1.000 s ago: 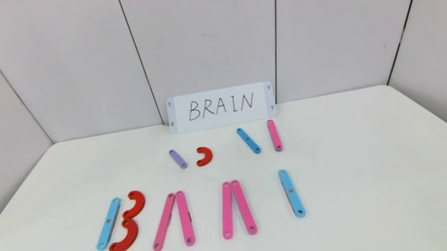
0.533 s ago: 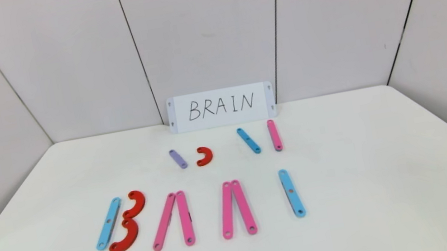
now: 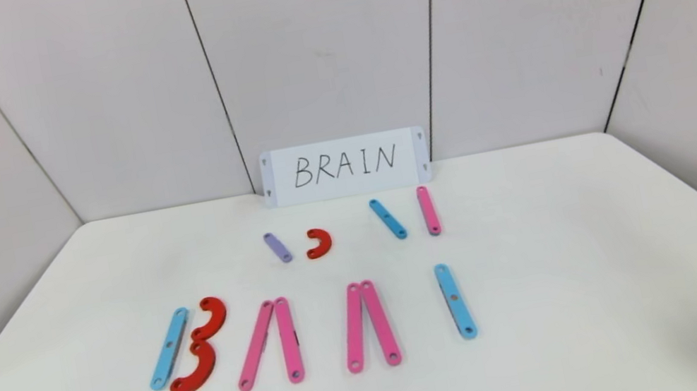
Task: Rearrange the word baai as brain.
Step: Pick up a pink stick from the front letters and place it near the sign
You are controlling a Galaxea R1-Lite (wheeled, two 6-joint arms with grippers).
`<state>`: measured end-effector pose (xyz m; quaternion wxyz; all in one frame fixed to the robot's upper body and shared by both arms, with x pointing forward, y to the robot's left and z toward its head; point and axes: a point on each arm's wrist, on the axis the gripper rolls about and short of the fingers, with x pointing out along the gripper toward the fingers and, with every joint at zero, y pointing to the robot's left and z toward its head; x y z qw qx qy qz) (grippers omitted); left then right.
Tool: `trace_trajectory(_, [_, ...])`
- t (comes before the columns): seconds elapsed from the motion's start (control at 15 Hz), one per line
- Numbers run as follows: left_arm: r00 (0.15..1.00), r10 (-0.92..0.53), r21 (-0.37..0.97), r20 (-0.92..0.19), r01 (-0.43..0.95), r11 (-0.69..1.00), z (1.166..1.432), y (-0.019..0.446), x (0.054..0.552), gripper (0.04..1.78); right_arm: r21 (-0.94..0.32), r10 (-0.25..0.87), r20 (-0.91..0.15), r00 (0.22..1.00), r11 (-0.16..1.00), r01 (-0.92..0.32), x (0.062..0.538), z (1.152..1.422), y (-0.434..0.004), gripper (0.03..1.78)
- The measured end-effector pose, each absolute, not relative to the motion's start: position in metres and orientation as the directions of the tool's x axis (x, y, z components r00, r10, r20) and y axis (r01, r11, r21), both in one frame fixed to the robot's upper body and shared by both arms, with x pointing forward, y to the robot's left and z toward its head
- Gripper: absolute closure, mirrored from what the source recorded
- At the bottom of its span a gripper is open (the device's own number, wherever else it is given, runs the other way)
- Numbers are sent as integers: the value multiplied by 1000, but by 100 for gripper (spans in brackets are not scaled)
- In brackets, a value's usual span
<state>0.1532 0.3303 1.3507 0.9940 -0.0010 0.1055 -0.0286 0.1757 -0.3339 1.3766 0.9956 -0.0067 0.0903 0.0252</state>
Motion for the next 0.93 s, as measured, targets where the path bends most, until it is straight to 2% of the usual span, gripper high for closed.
trace_trajectory(0.4, [901,-136,-36,-412,133,990,1361,323,246,8,30,173,-365,915,984,-174,268,1383,-323,7])
trace_trajectory(0.67, [789,-249,-55,-562,265,963,1344,310,285,8,97,298,-463,835,953,-287,309,1373,-313,7])
trace_trajectory(0.93, [672,-303,-77,-675,344,936,1325,290,310,8,119,334,-520,786,940,-320,336,1358,-304,7])
